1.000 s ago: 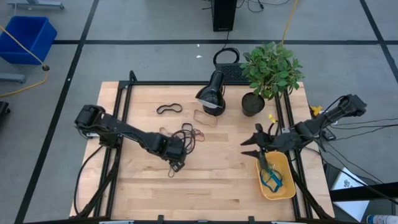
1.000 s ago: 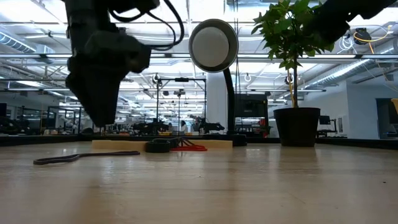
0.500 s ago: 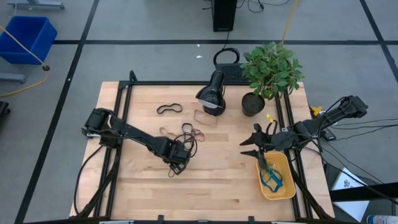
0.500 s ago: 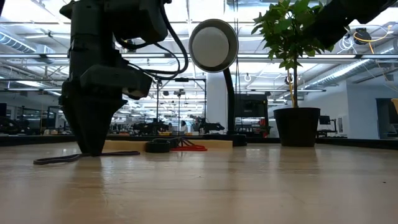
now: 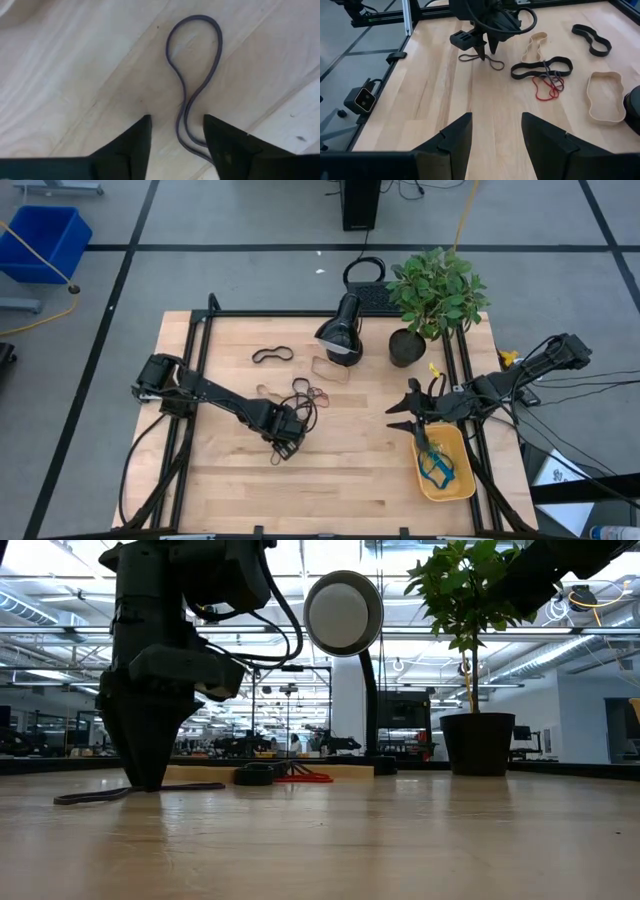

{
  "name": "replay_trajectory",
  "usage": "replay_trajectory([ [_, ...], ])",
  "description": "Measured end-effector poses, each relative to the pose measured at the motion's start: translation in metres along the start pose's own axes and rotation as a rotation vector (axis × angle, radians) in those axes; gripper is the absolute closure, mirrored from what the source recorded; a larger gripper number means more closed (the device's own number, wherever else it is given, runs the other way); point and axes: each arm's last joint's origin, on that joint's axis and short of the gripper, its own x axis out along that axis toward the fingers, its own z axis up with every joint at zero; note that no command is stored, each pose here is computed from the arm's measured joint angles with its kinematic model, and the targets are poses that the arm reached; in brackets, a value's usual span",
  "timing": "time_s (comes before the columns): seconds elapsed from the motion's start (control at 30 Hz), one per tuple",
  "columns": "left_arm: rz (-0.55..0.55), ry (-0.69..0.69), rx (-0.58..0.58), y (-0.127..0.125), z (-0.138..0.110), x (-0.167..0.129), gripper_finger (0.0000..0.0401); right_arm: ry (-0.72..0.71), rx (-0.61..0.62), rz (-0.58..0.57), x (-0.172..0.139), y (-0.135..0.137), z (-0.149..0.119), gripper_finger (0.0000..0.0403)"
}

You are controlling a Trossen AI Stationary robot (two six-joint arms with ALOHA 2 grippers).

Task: Pick and place rubber bands into bin
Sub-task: Put the violet rubber band into the yellow bin

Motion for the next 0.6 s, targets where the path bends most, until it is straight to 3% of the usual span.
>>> replay_trajectory([
  [0.4, -0.029, 0.012, -0.029, -0.0017, 0.0001, 0.0004, 0.0381, 0.000, 0.000, -0.001, 0.0000, 0.0000, 0.0000, 0.0238],
  [0.6, -0.041, 0.000, -0.036, -0.0028, 0.0009, 0.0008, 0.0392, 0.000, 0.000, -0.001, 0.0000, 0.0000, 0.0000, 0.0238],
])
